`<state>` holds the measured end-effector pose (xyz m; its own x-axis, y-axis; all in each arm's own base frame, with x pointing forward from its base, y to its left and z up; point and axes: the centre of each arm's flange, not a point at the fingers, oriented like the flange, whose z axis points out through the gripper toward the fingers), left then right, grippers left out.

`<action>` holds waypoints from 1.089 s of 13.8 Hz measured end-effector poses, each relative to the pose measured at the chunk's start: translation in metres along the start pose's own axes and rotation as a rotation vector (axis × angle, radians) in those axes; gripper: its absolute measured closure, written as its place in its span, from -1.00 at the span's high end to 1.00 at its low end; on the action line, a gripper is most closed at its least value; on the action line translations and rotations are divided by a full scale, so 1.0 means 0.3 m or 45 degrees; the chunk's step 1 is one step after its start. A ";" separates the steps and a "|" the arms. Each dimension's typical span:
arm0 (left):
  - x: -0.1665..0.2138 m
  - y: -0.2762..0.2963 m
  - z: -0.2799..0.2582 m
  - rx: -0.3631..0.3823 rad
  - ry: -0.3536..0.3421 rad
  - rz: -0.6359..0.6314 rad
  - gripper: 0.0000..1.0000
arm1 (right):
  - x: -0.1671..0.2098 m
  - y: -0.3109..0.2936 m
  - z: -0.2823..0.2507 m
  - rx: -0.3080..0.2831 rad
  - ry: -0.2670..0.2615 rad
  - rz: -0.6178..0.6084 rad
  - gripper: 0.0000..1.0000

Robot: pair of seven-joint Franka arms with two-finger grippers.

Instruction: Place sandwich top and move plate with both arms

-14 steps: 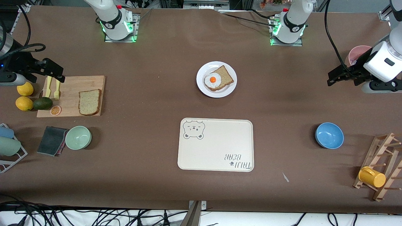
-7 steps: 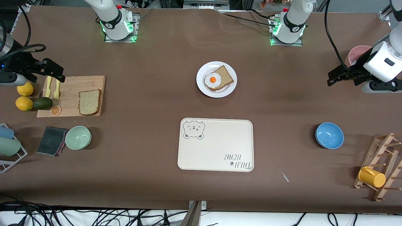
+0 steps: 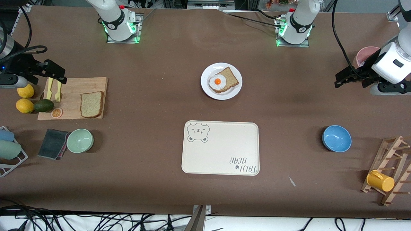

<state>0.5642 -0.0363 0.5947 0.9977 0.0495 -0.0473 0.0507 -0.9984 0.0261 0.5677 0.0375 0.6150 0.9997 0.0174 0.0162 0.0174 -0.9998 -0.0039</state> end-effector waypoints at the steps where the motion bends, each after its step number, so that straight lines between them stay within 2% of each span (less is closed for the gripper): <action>1: 0.000 0.000 0.000 0.000 0.000 0.000 1.00 | 0.000 0.000 0.000 0.000 0.000 0.000 1.00; 4: 0.000 0.000 0.000 0.000 0.000 0.000 1.00 | 0.002 0.001 0.022 -0.001 -0.019 0.001 1.00; 10: 0.000 0.000 0.000 0.000 0.000 0.000 1.00 | 0.032 0.006 0.189 -0.006 -0.106 0.005 1.00; 15: 0.001 0.000 0.000 0.000 0.000 0.000 1.00 | 0.098 0.019 0.412 -0.071 -0.182 0.006 1.00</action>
<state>0.5644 -0.0362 0.5948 0.9977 0.0496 -0.0471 0.0509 -0.9984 0.0261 0.5990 0.0327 0.4919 0.9919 0.0091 -0.1264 0.0158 -0.9985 0.0523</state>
